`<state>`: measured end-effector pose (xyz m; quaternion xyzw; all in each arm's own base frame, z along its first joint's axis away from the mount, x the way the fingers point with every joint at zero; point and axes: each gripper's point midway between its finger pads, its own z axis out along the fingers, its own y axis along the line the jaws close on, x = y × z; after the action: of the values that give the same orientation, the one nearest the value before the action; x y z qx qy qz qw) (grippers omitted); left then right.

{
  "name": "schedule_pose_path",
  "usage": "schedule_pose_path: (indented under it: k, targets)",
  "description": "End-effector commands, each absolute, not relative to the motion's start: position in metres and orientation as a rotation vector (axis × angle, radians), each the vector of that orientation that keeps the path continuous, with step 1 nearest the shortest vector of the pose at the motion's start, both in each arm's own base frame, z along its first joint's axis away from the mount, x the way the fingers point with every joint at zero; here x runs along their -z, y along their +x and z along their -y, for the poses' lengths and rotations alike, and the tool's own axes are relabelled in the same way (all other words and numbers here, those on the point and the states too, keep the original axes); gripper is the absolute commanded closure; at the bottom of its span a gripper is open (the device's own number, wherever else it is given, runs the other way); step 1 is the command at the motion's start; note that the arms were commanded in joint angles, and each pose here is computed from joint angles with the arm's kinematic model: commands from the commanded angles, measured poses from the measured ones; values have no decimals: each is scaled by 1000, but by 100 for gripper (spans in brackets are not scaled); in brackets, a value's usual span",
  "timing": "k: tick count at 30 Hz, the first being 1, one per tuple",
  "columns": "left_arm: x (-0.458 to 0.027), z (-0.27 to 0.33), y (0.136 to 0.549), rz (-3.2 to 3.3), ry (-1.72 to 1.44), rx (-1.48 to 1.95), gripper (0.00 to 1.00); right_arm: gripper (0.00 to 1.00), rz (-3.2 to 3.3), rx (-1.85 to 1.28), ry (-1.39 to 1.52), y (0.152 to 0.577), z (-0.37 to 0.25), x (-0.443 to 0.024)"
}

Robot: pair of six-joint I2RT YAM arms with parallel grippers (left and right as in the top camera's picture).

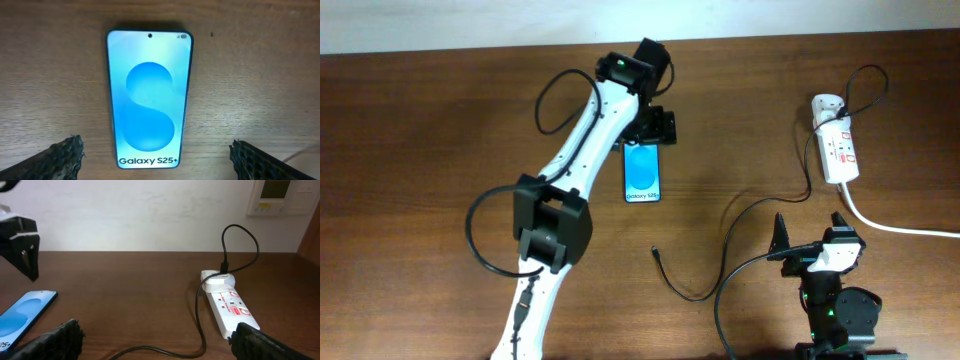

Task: Plug charger to phone and switch on socket
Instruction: 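Lower the left gripper and grasp the phone's top edge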

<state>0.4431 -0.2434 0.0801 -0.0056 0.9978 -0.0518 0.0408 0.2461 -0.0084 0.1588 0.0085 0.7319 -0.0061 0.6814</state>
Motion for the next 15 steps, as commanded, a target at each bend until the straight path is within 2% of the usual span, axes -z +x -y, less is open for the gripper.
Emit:
schedule_pose_path:
  k: [1,15]
  targets:
    - [-63,242,444,-3078,-36,117,1,2,-1646,9,22,246,8,-156]
    - [-33,239,443,-3120,-34,50,1,2,-1646,9,22,246,8,-156]
